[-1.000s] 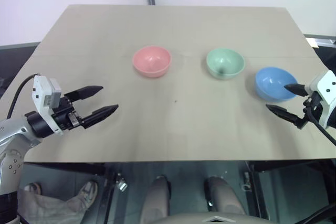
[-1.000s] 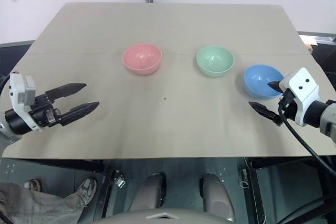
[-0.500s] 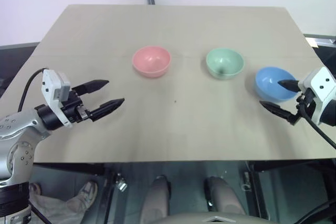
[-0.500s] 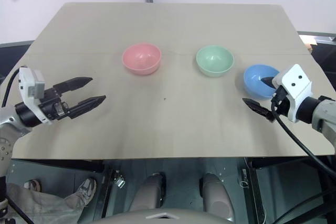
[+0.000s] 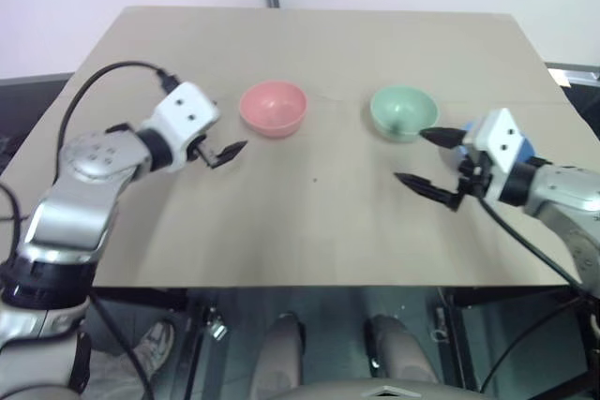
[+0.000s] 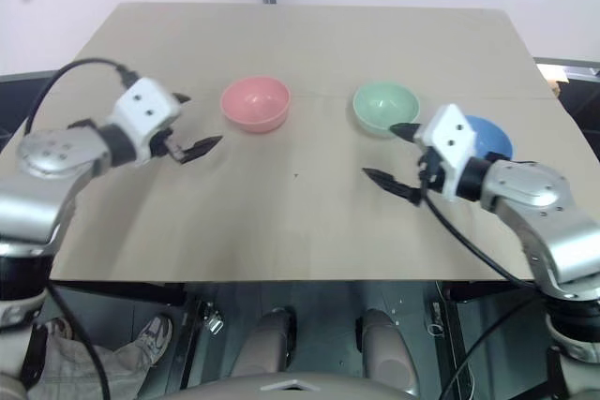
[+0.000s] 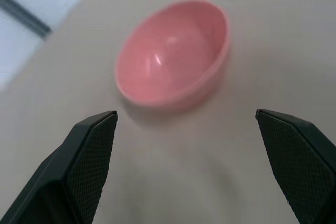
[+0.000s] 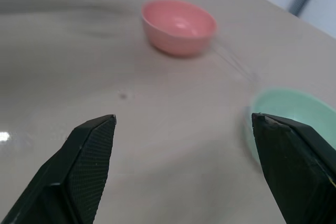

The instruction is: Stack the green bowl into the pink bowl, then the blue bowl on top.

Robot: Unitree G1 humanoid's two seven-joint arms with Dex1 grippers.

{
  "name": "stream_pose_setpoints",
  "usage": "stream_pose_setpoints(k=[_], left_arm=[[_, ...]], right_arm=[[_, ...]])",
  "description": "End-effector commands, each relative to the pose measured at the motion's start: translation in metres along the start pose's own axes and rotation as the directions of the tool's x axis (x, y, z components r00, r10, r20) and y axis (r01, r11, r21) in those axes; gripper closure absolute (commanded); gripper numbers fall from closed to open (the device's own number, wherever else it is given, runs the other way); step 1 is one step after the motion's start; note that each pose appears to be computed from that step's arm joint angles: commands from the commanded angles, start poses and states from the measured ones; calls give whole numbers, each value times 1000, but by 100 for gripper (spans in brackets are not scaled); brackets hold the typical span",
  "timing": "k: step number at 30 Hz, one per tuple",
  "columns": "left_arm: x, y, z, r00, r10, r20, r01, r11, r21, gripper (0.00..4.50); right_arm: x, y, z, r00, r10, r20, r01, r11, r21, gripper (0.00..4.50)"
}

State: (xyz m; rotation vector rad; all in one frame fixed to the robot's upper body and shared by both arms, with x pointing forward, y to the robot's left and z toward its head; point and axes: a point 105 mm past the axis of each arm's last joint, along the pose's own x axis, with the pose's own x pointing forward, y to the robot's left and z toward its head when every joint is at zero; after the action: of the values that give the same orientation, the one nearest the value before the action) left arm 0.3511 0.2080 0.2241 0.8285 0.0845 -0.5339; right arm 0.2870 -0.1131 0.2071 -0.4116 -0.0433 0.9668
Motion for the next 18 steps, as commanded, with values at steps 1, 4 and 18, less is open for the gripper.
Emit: stream_pose_setpoints(k=[1, 4, 18], left_arm=[[26, 0, 10, 999, -15, -49, 20, 995, 98, 4], [47, -7, 14, 989, -83, -123, 102, 981, 165, 4], [94, -32, 3, 939, -220, -266, 284, 930, 234, 386]], right_arm=[[13, 7, 11, 998, 50, 39, -47, 996, -80, 0], [23, 15, 12, 993, 105, 44, -99, 988, -122, 0], [24, 10, 15, 997, 54, 52, -46, 987, -156, 0]])
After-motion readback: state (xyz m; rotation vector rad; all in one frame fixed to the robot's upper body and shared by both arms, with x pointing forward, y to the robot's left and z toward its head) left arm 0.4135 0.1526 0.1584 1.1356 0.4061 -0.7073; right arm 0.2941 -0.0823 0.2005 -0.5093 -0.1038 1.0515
